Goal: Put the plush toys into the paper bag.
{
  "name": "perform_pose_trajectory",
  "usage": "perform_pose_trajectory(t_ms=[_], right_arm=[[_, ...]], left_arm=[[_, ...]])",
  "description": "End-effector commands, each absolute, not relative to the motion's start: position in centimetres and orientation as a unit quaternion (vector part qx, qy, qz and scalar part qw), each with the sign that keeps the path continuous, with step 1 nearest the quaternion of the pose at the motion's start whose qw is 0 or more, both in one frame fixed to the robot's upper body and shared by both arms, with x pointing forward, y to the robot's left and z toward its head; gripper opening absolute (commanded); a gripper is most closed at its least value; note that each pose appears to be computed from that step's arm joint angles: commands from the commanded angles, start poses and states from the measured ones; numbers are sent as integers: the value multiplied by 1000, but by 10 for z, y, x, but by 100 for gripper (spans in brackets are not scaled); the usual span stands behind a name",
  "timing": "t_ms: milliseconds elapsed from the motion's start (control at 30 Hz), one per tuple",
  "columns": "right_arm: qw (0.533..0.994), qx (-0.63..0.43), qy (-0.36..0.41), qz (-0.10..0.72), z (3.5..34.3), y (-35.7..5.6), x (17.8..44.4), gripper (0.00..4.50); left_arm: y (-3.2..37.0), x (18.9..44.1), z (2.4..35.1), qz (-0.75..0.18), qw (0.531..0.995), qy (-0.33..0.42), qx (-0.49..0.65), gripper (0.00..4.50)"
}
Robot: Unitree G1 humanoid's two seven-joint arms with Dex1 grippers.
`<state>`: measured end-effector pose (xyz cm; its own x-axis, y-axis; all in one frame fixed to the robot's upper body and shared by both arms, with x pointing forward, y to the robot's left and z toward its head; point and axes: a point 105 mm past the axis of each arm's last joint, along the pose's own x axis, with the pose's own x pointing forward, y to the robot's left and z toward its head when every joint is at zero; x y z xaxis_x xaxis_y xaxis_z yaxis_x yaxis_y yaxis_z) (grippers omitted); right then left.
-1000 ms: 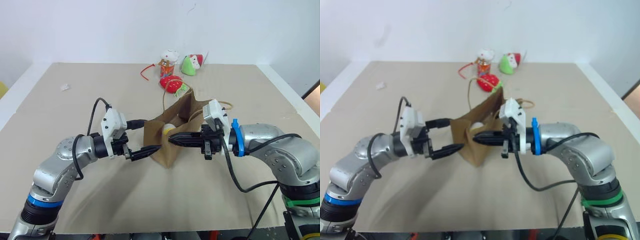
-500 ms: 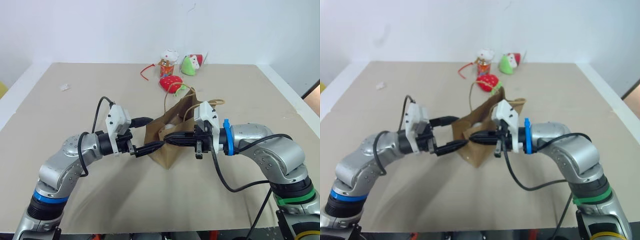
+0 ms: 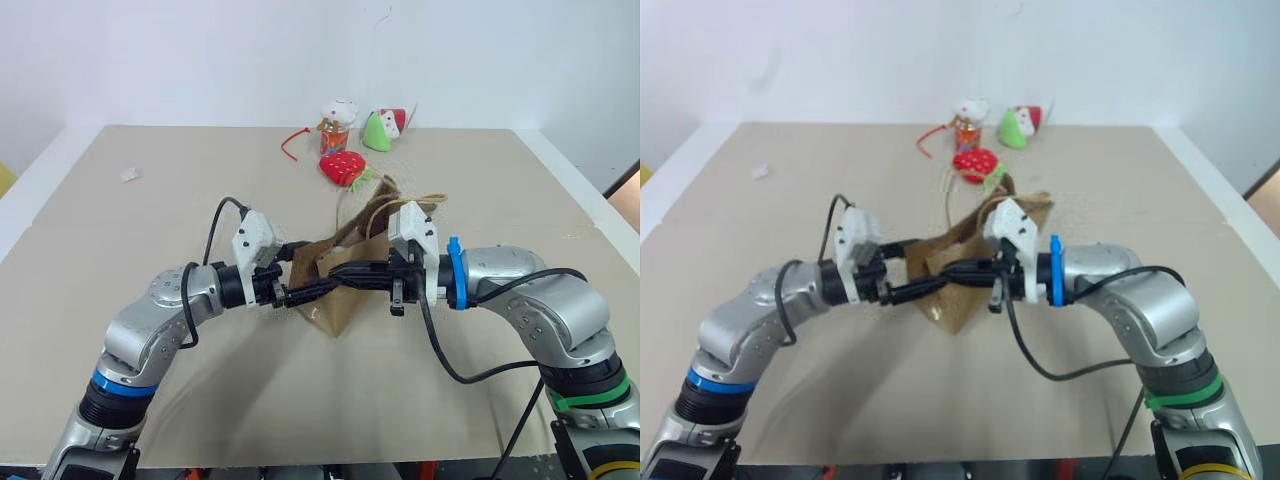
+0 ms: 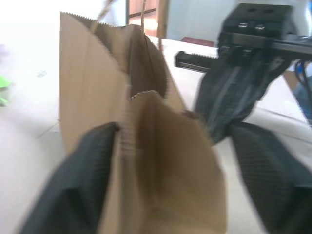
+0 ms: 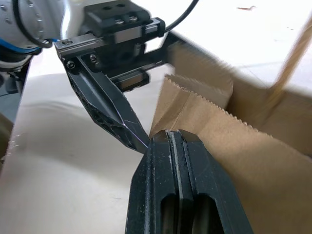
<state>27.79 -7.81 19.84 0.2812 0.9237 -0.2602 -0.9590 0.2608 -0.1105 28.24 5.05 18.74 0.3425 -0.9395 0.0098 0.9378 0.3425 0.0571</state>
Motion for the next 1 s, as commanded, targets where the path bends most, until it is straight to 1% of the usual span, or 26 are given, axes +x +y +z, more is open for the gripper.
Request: perform_pose_trajectory(t_ms=[33,67,133,167,400,533,667,733,767,800,833,1000], right_arm=[[784,-131,55,605,205,-77,272,0],[784,-132,55,604,205,-77,272,0],[784,-132,54,604,205,-77,272,0],[784,-132,53,605,206,-77,272,0],[785,-133,54,602,210,-84,271,0],[791,-128,64,594,215,-100,272,0],[800,-100,77,586,222,-113,274,0],[800,-94,81,587,222,-114,273,64],[799,-101,78,588,221,-112,273,85],[797,-112,73,589,220,-110,272,135],[798,-118,69,588,219,-108,273,157],[792,-125,67,594,217,-105,269,157]], left_arm=[[55,290,199,-557,830,-34,9,192],[55,291,198,-555,831,-31,9,160],[56,292,196,-554,832,-27,10,75],[56,292,195,-553,833,-25,10,43],[58,293,193,-552,833,-21,17,42],[59,294,192,-552,834,-20,23,42],[62,295,192,-553,833,-23,25,38],[62,295,193,-553,832,-24,25,1],[62,295,193,-554,832,-25,23,0],[63,296,193,-553,832,-25,22,0],[63,297,193,-549,835,-26,25,0],[63,299,190,-543,839,-27,38,0]])
